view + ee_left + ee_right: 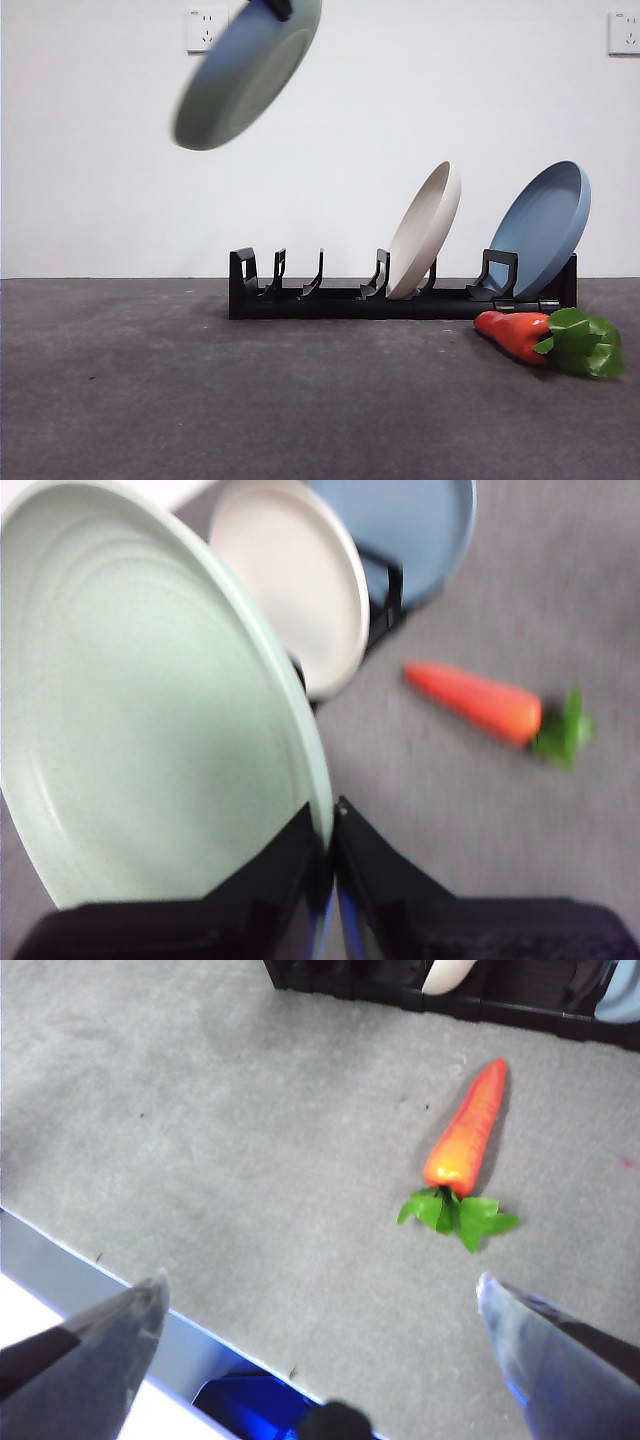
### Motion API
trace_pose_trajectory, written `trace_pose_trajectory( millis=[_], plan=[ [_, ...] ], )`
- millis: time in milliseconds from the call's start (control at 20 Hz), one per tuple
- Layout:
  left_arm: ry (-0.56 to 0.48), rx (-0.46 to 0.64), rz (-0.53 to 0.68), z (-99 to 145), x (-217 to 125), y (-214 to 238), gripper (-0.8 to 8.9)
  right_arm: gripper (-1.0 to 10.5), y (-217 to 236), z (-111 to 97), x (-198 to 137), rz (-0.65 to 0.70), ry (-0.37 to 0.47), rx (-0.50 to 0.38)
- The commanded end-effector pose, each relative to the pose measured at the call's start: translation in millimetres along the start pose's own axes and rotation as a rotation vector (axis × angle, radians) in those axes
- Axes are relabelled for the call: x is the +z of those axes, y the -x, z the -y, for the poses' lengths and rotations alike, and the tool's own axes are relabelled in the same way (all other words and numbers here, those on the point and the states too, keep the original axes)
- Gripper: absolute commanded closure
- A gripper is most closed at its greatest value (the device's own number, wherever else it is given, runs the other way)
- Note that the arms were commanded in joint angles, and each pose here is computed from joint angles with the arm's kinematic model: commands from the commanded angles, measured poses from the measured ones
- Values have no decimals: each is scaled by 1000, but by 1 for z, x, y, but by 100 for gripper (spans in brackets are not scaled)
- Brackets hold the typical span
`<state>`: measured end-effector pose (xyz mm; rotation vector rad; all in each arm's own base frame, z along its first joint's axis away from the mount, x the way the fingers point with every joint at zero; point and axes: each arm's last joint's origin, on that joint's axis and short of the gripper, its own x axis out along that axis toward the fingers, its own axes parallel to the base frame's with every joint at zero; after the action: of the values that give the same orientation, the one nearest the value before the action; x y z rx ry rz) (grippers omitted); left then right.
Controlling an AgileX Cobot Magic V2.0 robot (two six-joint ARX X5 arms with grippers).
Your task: Take the green plate from the plate rack,put the plate on the table,take the carrot from the table,put the carrot in the plate
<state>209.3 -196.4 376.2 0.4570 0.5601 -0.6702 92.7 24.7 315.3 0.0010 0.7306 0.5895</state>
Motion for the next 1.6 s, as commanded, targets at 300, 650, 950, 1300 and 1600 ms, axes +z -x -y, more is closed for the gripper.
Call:
trace_pose_trajectory(
  millis=[300, 650, 950, 1300, 1600],
  plan=[
    [-260, -42, -233, 70, -50, -30, 819, 289, 1, -1, 2, 13, 1, 5],
    [-402, -89, -307, 106, -116, -90, 819, 289, 1, -1, 2, 13, 1, 5],
    [-488, -73, -392, 124, -136, -132, 820, 289, -2, 1, 3, -1, -6, 7],
    [-454, -73, -422, 127, -144, -146, 551, 289, -11, 5, 6, -41, -25, 12],
    [-361, -54, -374, 125, -120, -131, 551, 289, -30, 16, 16, -88, -48, 17]
  ],
)
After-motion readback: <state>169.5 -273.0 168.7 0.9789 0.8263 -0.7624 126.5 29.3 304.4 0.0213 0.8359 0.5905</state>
